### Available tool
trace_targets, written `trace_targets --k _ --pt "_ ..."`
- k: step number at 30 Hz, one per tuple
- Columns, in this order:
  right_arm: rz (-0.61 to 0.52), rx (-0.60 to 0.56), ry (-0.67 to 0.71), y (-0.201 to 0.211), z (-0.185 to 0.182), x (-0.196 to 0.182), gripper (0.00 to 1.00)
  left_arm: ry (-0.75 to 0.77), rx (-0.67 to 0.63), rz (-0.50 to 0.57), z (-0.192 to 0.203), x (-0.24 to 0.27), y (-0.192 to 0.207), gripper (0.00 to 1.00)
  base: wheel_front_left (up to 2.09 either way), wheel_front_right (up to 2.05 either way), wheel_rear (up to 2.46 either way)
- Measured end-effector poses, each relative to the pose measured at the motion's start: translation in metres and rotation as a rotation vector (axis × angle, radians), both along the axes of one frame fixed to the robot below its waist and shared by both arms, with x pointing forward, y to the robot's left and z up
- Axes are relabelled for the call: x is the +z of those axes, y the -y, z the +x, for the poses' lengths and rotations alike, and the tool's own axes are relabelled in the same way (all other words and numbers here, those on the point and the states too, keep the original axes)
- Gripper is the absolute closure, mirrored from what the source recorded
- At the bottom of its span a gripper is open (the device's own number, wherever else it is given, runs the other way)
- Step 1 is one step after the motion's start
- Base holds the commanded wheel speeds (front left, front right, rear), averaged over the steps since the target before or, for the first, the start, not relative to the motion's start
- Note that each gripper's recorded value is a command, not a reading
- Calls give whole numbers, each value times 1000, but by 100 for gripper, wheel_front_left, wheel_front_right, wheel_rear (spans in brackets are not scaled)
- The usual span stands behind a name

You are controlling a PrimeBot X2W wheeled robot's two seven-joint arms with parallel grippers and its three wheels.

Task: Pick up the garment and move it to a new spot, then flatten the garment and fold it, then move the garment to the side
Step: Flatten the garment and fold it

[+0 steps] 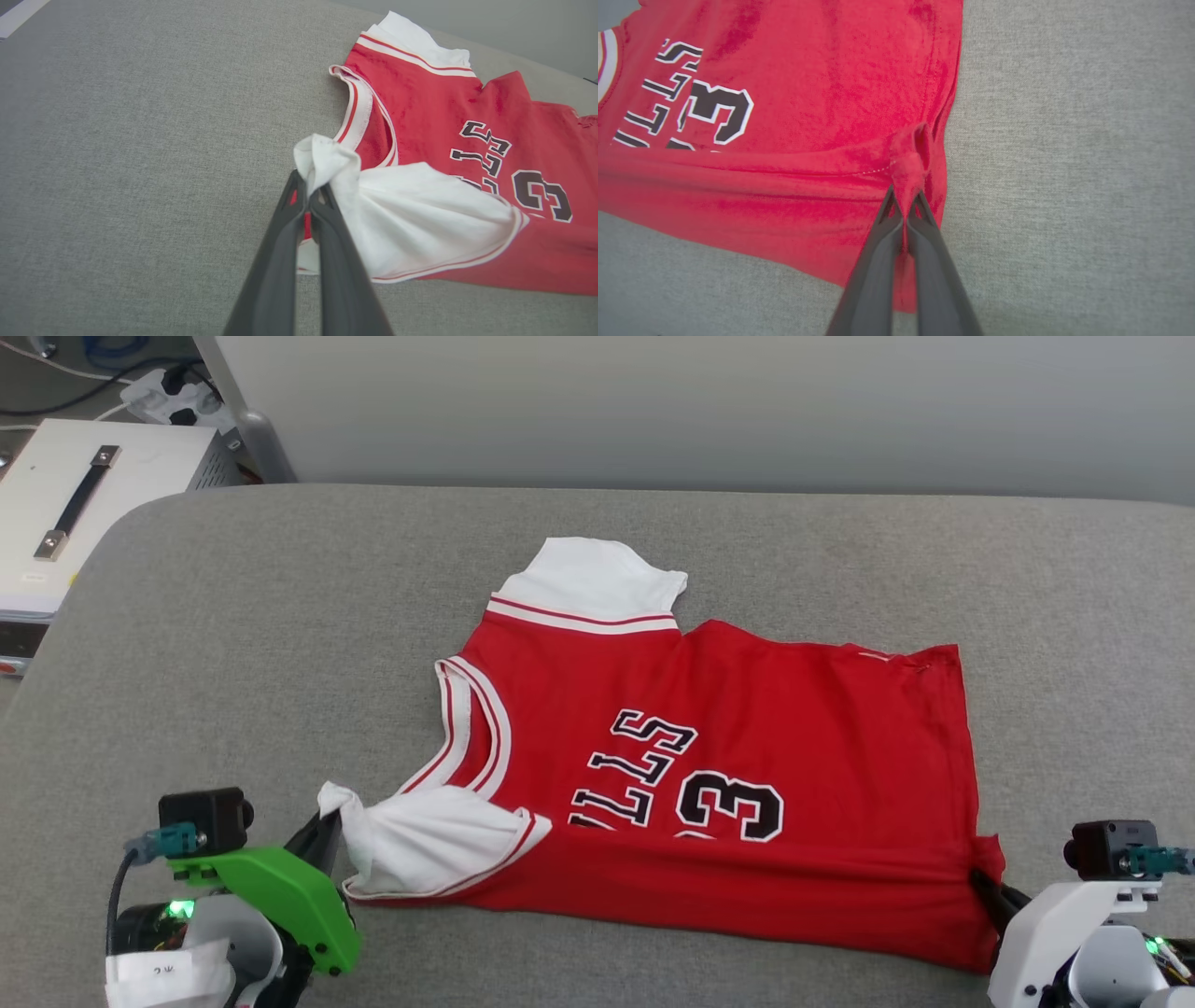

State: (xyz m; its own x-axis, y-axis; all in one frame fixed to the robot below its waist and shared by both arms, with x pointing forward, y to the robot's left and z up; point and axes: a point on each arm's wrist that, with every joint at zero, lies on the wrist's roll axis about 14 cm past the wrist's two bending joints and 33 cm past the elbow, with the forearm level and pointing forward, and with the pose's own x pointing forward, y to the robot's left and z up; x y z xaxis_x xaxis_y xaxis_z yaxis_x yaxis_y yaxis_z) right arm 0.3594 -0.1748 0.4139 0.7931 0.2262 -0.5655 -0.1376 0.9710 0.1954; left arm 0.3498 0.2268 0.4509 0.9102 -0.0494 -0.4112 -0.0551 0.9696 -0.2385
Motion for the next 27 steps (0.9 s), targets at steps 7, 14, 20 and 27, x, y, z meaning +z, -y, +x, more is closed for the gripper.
trace_targets --k 7,14,20,27 --pt "-13 16 2 -1 24 -5 100 -14 -36 -9 31 -10 4 100 0 0 0" --pt "-8 13 -35 -4 31 -26 100 -83 -53 -31 41 -39 7 100 0 0 0" --pt "-2 9 -39 -6 35 -37 100 -156 -73 -47 36 -65 14 100 0 0 0" --pt "32 -12 7 -10 34 -34 0 -139 -59 -56 35 -68 14 0 0 0 0"
